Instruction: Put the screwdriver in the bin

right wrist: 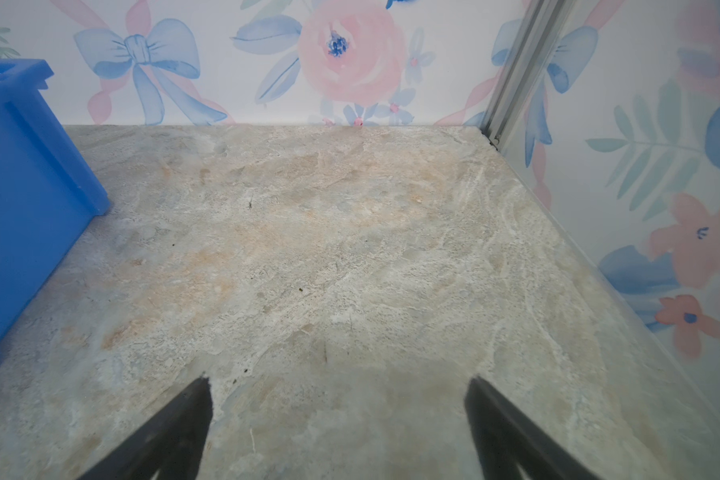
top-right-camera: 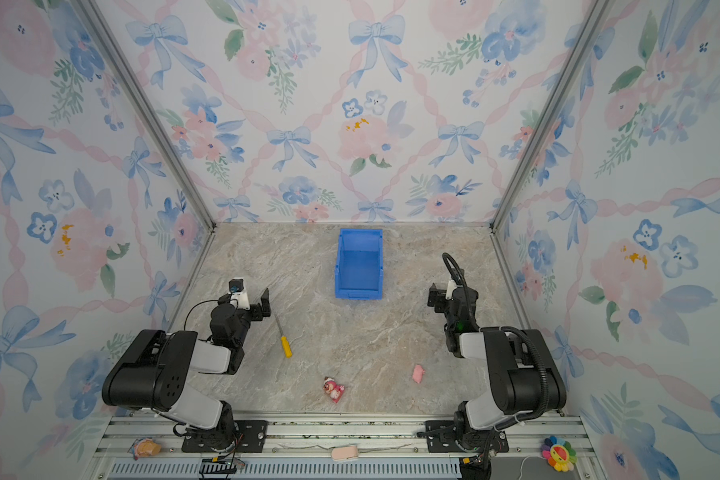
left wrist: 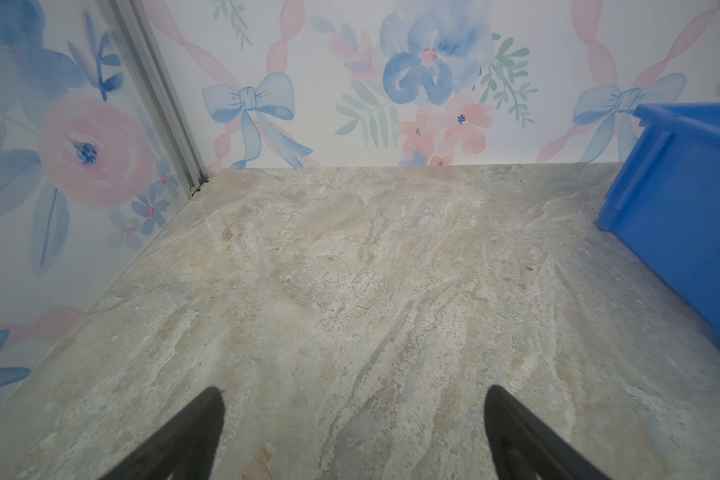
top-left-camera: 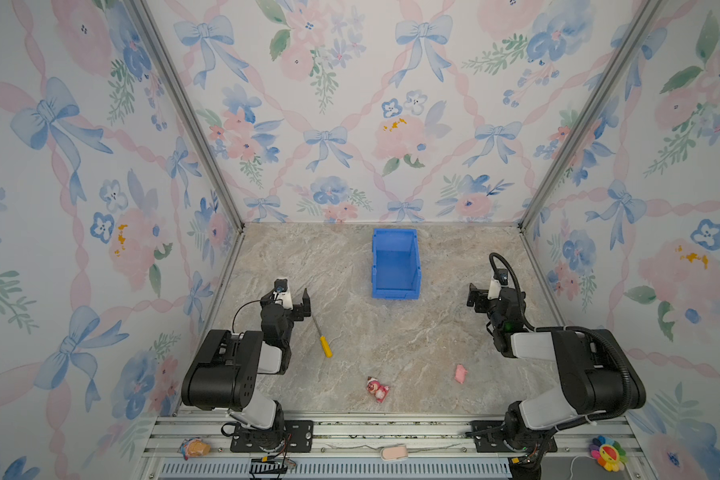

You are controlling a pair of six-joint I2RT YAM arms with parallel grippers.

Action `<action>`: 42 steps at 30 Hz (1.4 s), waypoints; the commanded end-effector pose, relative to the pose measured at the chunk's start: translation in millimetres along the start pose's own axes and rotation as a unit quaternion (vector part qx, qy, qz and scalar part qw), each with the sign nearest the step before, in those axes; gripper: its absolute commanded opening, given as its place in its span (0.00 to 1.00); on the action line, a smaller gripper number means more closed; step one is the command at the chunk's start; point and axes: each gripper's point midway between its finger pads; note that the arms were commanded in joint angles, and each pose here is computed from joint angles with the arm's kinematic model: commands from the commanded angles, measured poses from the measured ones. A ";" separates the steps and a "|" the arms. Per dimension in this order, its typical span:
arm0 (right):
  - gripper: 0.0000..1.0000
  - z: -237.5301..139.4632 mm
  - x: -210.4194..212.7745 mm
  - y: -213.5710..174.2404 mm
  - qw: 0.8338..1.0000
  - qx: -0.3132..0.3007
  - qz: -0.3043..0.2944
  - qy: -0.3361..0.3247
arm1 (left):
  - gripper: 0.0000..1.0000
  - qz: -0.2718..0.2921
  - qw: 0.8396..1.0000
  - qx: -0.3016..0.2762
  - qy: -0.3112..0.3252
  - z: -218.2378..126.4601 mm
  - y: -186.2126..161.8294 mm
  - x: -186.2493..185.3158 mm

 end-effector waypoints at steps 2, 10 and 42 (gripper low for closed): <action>0.97 0.3 1.4 16.1 1.000 0.027 -0.006 -0.011 | 0.98 -0.006 0.999 -0.011 0.031 -7.2 16.0 13.4; 0.97 -17.8 15.6 33.8 0.999 0.045 -0.025 -0.007 | 0.98 -0.018 0.998 0.056 0.034 -14.1 8.7 16.1; 0.97 -64.4 155.4 90.3 0.989 0.124 -0.053 0.064 | 0.98 -0.155 0.945 0.287 0.005 -49.4 14.4 -54.2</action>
Point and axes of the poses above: each gripper's point midway between its finger pads, its own z axis out along the fingers, its own x axis along the line the jaws close on, y = z × x, and after that the axes turned 5 degrees about z, right-handed
